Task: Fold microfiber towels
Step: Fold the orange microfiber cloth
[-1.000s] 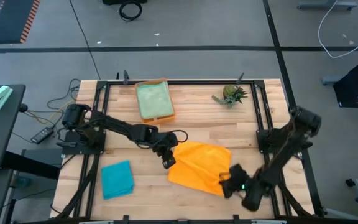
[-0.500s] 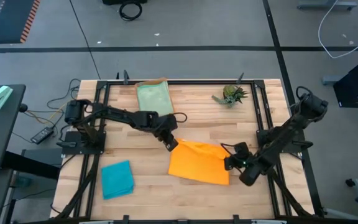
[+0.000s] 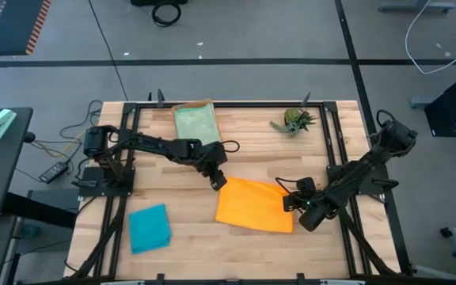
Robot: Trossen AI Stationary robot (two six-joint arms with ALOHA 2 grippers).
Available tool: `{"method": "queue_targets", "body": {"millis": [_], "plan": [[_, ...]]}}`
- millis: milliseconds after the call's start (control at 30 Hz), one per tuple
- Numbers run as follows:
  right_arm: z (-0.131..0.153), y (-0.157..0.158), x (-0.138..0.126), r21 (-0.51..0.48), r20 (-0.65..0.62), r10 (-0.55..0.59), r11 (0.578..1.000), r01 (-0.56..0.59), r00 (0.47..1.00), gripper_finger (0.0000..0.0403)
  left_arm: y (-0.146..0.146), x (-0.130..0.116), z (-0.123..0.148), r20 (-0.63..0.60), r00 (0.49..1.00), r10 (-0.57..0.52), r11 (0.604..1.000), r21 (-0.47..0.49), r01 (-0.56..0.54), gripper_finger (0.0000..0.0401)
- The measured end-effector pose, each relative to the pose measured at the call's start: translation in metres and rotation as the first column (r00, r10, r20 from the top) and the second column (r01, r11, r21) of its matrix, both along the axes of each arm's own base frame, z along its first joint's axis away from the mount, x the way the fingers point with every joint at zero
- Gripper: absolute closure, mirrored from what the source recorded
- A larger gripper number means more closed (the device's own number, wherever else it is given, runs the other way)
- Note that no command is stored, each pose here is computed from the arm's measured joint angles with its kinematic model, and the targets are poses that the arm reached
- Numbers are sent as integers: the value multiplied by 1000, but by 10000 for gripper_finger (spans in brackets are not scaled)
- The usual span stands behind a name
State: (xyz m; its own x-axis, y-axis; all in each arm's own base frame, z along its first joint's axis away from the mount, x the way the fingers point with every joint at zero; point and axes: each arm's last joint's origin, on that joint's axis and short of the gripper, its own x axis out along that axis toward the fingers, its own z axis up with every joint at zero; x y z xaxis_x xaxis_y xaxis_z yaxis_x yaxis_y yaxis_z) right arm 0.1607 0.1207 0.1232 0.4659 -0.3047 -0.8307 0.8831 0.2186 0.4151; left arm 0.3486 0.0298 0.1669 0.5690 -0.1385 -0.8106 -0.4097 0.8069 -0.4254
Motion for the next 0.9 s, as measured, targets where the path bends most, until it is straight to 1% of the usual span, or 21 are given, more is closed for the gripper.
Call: {"method": "queue_targets", "body": {"millis": [100,200,300,367,433,533,567,633,700,733,900], "plan": [[-2,0,2,-7,-2,-1,1000,1,1000,400,5,-2,3,3,1000,17,1000,-9,-17,262],[-1,1,2,-48,30,5,999,-4,1000,400,3,-3,10,21,1000,11,1000,-14,-10,238],[2,2,3,-66,47,6,998,-3,999,400,-8,-3,14,35,999,-35,999,-9,35,229],[2,2,3,-71,48,7,997,-4,999,400,-22,-2,14,50,995,-90,996,5,90,232],[2,2,3,-75,45,7,997,-3,999,400,-40,1,13,68,985,-159,987,20,158,245],[2,1,3,-84,40,7,996,-4,999,400,-71,3,1,52,964,-262,965,34,260,284],[2,1,3,-86,41,7,996,-3,999,400,-80,3,-3,51,958,-281,959,40,280,301],[2,1,2,-87,39,7,996,-3,999,400,-96,8,-6,94,951,-294,956,50,291,339],[2,1,2,-90,37,6,996,-3,999,400,-107,11,-12,112,944,-311,950,57,307,379],[2,1,2,-90,36,6,996,-3,999,400,-111,12,-17,109,944,-312,950,55,308,389],[2,1,2,-87,36,-3,996,6,999,400,-124,10,-43,22,959,-284,959,30,283,386]]}}
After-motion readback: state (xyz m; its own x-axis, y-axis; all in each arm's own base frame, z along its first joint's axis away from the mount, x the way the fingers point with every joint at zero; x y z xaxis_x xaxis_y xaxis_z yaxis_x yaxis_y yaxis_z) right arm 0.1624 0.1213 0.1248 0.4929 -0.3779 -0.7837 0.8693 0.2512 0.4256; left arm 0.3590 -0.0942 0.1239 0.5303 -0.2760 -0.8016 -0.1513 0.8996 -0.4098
